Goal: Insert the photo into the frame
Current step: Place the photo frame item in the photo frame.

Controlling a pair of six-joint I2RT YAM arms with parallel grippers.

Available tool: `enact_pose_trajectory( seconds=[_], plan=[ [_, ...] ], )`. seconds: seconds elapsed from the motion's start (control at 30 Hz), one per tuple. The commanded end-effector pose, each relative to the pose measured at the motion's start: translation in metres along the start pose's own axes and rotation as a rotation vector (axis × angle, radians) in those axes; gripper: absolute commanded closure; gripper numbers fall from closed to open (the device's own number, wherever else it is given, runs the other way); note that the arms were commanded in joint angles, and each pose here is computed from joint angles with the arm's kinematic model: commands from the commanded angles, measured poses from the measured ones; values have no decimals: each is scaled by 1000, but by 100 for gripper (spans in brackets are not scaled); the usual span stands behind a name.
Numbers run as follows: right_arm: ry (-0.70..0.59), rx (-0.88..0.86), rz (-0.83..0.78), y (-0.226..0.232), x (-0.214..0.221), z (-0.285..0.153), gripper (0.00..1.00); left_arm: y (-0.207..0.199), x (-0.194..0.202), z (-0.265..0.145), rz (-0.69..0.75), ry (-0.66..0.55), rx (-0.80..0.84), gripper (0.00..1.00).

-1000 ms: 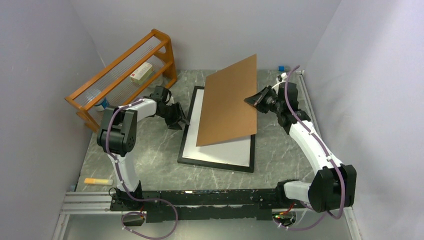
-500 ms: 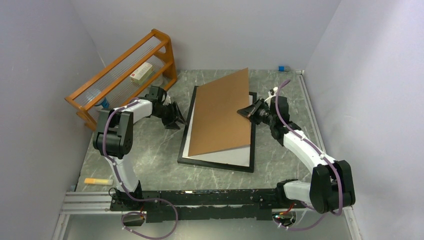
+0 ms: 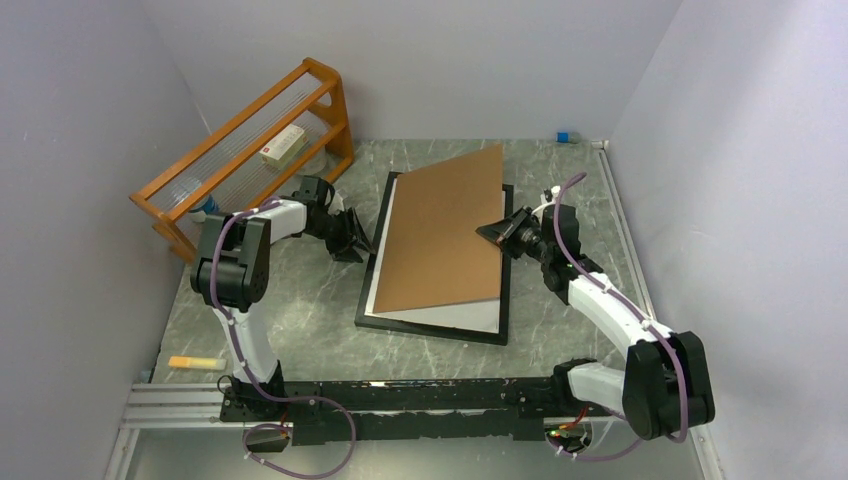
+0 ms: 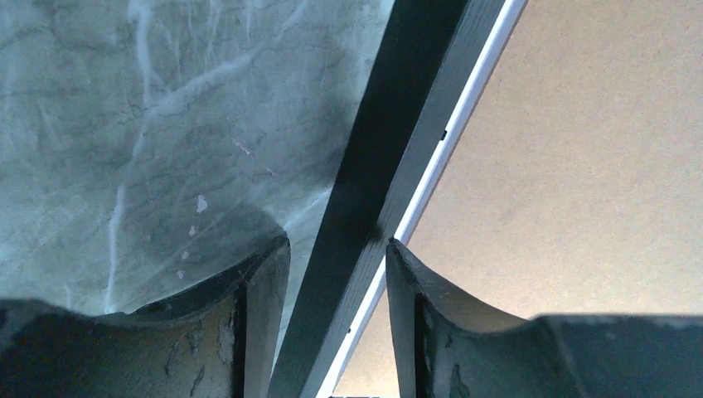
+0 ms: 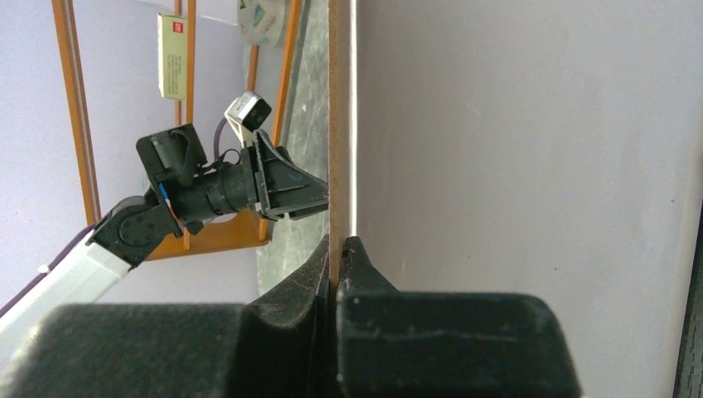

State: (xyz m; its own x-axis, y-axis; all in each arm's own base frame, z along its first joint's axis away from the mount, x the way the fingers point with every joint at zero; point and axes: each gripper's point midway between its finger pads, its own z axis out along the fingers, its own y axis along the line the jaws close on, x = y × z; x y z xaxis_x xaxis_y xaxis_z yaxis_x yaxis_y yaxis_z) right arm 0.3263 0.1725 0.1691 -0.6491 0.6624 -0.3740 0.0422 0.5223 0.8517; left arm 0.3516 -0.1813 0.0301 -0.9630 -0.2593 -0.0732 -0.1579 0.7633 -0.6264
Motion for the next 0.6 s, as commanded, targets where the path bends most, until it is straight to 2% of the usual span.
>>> enact_pose_trajectory(
  seconds=[0.0, 0.57],
  plan=[
    [-28, -120, -3, 30, -5, -7, 100, -1, -1, 3, 9, 5, 24, 48],
    [49, -68, 23, 2, 25, 10, 100, -1, 1, 6, 3, 13, 40, 50]
  ],
)
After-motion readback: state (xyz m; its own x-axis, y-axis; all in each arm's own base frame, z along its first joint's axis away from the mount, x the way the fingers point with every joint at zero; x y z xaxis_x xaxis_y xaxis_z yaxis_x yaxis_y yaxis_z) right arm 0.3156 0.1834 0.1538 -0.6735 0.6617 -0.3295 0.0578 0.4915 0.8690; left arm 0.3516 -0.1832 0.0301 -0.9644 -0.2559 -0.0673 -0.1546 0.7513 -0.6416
